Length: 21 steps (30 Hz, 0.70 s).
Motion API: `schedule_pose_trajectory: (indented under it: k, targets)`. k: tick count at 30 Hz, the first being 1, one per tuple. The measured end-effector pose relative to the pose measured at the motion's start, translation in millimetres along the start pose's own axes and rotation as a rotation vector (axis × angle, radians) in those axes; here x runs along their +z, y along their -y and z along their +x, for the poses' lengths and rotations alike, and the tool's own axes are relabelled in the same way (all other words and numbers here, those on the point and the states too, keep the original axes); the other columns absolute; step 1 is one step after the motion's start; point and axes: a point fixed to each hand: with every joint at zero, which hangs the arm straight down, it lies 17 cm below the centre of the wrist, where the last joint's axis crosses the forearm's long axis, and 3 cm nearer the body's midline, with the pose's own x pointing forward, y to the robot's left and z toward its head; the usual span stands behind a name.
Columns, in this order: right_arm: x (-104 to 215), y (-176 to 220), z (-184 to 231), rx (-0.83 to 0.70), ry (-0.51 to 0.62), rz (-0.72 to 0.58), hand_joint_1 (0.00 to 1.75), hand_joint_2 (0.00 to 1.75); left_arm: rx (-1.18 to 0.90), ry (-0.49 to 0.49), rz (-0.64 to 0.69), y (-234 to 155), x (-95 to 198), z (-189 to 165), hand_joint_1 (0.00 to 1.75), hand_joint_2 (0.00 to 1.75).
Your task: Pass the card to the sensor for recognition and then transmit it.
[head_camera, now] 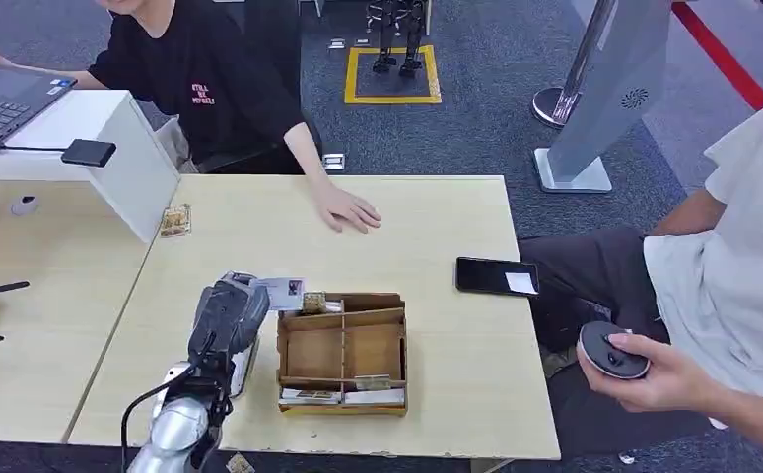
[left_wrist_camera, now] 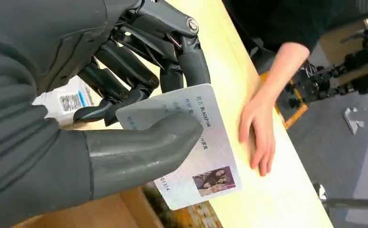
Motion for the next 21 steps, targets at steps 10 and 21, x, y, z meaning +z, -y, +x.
schedule_pose_trajectory:
  k: [10, 21]
  targets:
    - [0.2, 1.0, 1.0, 0.002, -0.004, -0.001, 0.0, 0.0, 0.078, -0.03, 0.072, -42.1, -14.8, -4.0, 1.75, 1.75]
    - [0.3, 1.0, 1.4, 0.002, -0.003, -0.001, 0.0, 0.0, 0.1, -0.018, 0.128, -76.3, -19.5, -2.4, 1.75, 1.75]
